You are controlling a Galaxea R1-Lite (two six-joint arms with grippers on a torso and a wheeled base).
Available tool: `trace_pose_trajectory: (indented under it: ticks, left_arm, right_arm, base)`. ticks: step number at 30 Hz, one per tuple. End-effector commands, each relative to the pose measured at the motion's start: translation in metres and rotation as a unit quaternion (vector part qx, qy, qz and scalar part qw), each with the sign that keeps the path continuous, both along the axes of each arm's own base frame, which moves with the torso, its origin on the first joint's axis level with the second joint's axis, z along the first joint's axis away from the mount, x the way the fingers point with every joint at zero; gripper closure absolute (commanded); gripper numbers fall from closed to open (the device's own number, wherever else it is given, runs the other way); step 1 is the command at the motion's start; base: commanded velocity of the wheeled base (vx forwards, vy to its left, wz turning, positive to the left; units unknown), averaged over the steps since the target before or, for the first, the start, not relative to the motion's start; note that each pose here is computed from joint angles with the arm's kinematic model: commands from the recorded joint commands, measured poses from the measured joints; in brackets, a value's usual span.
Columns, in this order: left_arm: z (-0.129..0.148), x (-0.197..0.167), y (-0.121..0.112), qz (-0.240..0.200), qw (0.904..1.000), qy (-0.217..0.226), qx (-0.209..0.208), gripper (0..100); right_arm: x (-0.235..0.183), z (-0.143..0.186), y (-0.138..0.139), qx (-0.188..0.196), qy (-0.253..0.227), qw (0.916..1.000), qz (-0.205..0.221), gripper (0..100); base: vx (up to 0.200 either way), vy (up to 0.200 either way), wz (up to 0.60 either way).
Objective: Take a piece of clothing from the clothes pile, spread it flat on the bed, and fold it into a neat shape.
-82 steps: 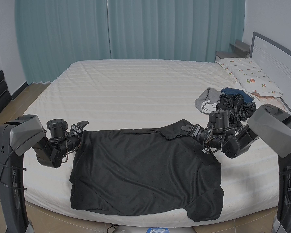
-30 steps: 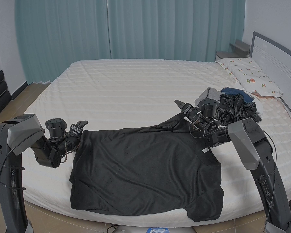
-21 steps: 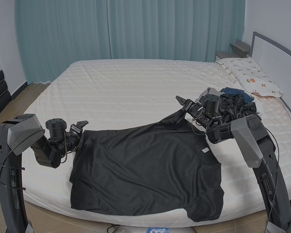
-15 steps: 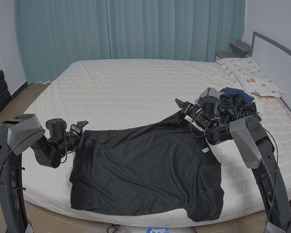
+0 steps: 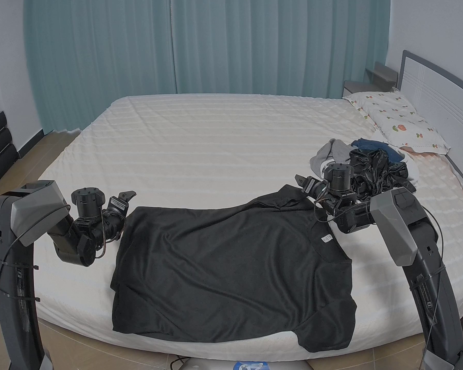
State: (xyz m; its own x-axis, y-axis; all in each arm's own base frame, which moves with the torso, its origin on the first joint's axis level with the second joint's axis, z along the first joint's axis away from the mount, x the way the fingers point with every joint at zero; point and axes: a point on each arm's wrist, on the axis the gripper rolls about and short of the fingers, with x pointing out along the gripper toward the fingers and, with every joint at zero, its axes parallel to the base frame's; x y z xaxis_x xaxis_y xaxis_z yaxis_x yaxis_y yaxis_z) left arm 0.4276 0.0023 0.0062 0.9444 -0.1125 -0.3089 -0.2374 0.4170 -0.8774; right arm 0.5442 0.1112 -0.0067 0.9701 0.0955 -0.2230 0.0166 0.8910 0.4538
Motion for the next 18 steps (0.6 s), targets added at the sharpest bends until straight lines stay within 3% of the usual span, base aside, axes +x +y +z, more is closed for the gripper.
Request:
trace_pose_trajectory:
  ticks: [1, 5, 14, 15, 18]
  left_arm:
    - [0.001, 0.000, 0.003, 0.006, 1.0000, -0.002, 0.001, 0]
    - [-0.001, 0.000, 0.002, 0.004, 1.0000, 0.000, 0.003, 0]
    - [-0.002, -0.001, 0.001, 0.003, 1.0000, 0.001, 0.004, 0]
    - [-0.002, 0.000, 0.000, 0.002, 1.0000, 0.002, 0.004, 0]
    - [-0.002, 0.000, 0.000, 0.001, 1.0000, 0.002, 0.004, 0]
  right_arm:
    - [-0.010, -0.006, -0.010, -0.003, 0.024, 0.9997, -0.005, 0]
    - [-0.014, -0.006, -0.005, 0.003, 0.006, 1.0000, 0.005, 0]
    - [-0.022, 0.001, 0.014, 0.025, -0.002, 0.9994, 0.023, 0]
    - [-0.030, 0.008, 0.023, 0.048, 0.008, 0.9978, 0.046, 0]
    - [-0.037, 0.009, 0.029, 0.053, 0.020, 0.9966, 0.061, 0]
  base:
    - [0.200, 0.000, 0.00]
    - [0.200, 0.000, 0.00]
    - [0.000, 0.000, 0.00]
    - [0.000, 0.000, 0.00]
    - [0.000, 0.000, 0.00]
